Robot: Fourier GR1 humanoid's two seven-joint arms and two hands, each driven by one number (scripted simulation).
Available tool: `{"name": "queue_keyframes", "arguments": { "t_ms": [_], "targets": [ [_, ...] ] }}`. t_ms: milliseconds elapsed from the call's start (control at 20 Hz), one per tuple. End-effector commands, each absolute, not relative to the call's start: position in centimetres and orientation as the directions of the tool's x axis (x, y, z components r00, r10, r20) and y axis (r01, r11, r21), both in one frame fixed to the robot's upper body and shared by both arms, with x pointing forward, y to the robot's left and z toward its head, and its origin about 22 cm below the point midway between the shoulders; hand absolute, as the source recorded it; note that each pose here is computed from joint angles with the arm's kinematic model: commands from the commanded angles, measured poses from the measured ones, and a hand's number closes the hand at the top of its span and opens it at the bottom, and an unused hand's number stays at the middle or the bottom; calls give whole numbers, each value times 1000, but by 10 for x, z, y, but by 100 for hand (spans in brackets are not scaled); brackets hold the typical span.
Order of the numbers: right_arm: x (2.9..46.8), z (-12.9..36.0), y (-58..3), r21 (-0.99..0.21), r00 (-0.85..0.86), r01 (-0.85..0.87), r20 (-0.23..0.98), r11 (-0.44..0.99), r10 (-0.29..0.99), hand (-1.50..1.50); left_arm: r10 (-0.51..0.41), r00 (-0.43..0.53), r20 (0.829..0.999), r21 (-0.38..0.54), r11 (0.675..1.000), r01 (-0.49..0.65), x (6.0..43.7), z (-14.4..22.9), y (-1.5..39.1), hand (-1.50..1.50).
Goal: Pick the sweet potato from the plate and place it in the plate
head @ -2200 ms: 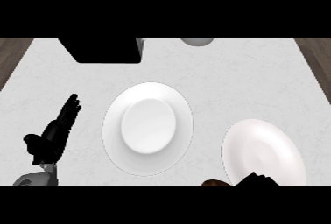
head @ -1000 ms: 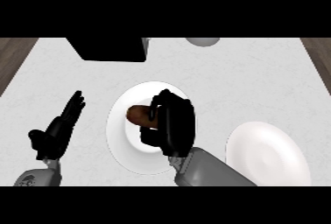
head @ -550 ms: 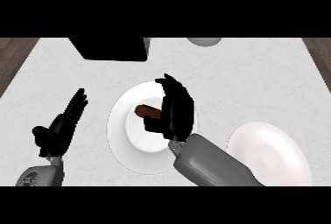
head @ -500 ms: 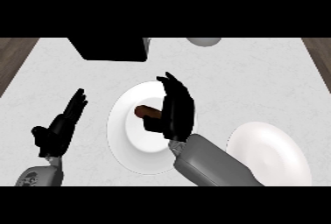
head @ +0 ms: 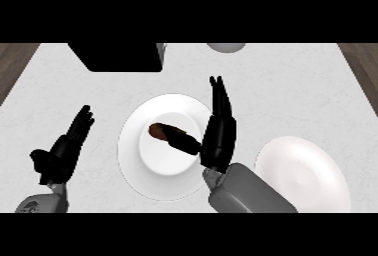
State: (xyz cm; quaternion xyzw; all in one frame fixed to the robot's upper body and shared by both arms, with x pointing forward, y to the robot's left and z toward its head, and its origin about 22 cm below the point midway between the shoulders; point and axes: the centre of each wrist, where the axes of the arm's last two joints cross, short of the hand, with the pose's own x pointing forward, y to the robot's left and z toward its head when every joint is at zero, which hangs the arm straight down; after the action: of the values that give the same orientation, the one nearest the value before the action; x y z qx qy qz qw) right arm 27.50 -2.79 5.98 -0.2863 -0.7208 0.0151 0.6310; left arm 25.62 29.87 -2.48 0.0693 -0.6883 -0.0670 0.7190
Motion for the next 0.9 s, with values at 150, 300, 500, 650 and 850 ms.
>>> {"name": "queue_keyframes", "arguments": {
  "t_ms": [150, 300, 500, 650, 850],
  "targets": [
    [215, 35, -89, -201, -87, 449, 960, 870, 267, -150, -192, 50, 980, 193, 981, -1, 245, -26, 301, 0],
    [207, 28, -119, -210, -105, 460, 952, 863, 288, -150, -180, 33, 983, 180, 984, 1, 258, -14, 302, 0],
    [185, 32, -154, -259, -115, 379, 939, 888, 323, -150, -189, 46, 981, 189, 982, 10, 251, -32, 305, 0],
    [184, 44, -178, -240, -147, 369, 939, 898, 311, -150, -189, 45, 981, 189, 982, 5, 245, -17, 312, 0],
    [172, 4, -179, -270, -129, 317, 937, 909, 324, -150, -194, 37, 980, 194, 981, -6, 249, -20, 321, 0]
  ]
}}
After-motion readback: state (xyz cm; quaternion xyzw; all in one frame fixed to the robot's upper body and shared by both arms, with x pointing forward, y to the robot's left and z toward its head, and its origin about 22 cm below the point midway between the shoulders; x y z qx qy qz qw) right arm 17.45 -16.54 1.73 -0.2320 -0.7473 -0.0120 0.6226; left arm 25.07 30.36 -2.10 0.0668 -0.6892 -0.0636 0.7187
